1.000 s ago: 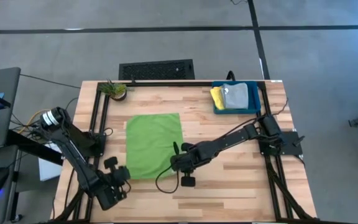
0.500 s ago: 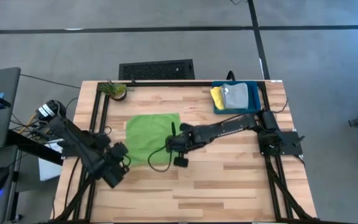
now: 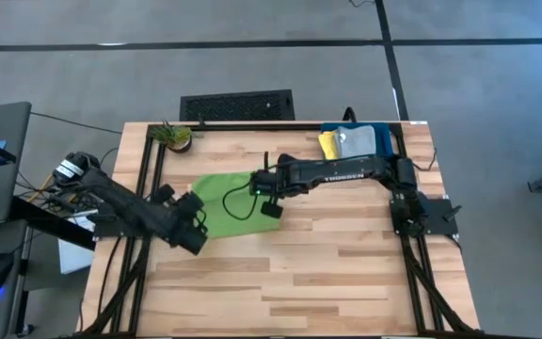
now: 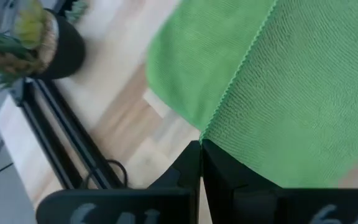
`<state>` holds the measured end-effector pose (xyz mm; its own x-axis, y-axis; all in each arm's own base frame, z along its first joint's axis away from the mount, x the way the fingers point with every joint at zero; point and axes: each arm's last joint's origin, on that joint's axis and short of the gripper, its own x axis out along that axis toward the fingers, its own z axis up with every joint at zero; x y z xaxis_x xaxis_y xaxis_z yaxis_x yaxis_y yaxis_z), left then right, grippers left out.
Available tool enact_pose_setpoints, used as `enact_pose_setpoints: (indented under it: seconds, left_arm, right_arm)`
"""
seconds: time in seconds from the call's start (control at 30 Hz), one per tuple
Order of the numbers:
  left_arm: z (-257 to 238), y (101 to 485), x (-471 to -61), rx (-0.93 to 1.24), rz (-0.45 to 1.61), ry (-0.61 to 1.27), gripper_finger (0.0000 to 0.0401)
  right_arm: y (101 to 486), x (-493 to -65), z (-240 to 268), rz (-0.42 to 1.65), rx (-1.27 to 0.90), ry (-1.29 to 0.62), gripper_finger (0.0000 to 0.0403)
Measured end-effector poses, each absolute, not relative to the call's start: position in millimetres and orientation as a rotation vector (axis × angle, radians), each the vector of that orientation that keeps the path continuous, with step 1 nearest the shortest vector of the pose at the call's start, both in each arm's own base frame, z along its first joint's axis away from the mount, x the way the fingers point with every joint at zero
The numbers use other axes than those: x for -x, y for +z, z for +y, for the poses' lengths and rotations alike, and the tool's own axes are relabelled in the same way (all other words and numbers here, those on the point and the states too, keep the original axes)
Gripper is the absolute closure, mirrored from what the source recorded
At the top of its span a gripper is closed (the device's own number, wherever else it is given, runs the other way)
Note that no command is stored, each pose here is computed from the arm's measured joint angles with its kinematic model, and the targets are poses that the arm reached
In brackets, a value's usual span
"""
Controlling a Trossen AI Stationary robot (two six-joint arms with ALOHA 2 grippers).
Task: Fold microfiber towels
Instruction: Fold the green microfiber cloth
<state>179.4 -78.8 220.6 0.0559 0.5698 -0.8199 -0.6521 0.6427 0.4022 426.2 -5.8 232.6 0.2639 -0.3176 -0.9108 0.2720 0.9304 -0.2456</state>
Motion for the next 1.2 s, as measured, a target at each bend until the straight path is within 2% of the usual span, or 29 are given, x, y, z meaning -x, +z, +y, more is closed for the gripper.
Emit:
enact_pose_setpoints:
  seconds: [0.37, 0.67, 0.93, 1.2]
  left_arm:
    - [-25.9, 208.0, -187.7, 0.078, 1.257, 1.11, 0.0401]
    - [2.1, 185.1, -198.1, 0.103, 1.225, 1.076, 0.0401]
    - [18.3, 177.2, -196.0, 0.134, 1.245, 1.108, 0.0401]
    - [26.4, 177.1, -196.1, 0.159, 1.242, 1.136, 0.0398]
  right_arm:
    - [231.3, -430.2, -49.1, 1.193, 0.054, -0.515, 0.0401]
    - [232.3, -428.8, -79.9, 1.159, 0.021, -0.602, 0.0401]
    - [232.1, -428.4, -88.8, 1.155, -0.026, -0.57, 0.04]
    - [226.5, -430.1, -91.2, 1.153, -0.077, -0.584, 0.0361]
